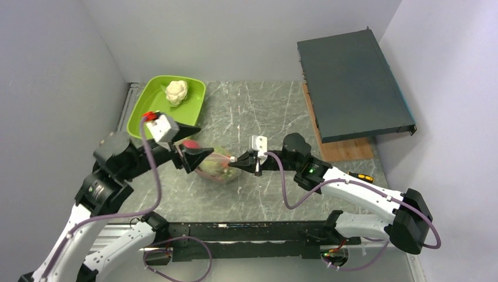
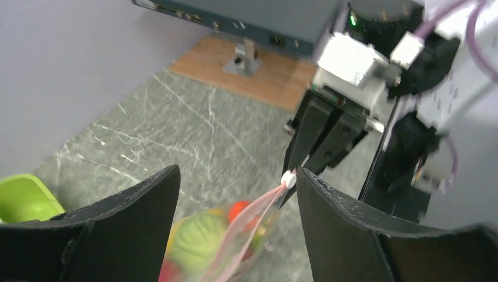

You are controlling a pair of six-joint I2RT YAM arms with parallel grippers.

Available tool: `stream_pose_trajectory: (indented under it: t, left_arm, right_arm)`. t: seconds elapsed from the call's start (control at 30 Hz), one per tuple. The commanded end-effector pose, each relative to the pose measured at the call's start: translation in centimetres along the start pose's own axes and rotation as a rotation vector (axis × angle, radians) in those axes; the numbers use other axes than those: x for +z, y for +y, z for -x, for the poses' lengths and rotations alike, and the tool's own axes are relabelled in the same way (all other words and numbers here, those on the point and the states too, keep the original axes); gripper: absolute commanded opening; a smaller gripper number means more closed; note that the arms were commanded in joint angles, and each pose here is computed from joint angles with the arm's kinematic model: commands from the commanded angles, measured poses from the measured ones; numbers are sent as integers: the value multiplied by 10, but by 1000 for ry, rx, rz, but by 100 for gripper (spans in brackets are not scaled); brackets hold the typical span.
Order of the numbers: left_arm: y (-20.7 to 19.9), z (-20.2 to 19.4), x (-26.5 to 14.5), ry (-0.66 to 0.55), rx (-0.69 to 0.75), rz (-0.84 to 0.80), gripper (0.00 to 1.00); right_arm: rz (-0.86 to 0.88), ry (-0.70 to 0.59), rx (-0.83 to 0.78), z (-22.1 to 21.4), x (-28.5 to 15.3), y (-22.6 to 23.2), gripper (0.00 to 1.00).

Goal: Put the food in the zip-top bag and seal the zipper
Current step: Adjust the zipper food storage bag at the center of the board.

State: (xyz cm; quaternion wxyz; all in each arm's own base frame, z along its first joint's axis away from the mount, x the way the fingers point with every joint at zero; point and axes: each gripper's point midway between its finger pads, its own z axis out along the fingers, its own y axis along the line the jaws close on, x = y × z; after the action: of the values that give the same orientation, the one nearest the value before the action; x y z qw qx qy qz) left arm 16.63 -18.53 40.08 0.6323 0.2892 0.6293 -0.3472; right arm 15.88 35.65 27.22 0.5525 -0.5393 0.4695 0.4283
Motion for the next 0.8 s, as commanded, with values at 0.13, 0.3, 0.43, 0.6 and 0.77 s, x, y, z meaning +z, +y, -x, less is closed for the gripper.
stream_pose_trajectory:
  t: [0.13, 0.3, 0.43, 0.6, 0.77]
  left_arm:
    - [-30, -56, 18, 292, 317, -436, 80]
    - [-30, -84, 27, 381, 253, -488, 79]
    - [-30, -103, 26, 423, 204, -497, 71]
    - [-32, -110, 24, 427, 172, -494, 42]
    - [-24, -99, 29, 365, 178, -407, 9]
  right_arm:
    - [112, -51, -73, 34, -6, 5, 0]
    - [99, -55, -54, 36, -7, 3, 0]
    - [78, -58, -43, 37, -9, 0, 0]
    - [32, -80, 6, 40, -10, -8, 0]
    - [14, -117, 115, 38, -6, -10, 26]
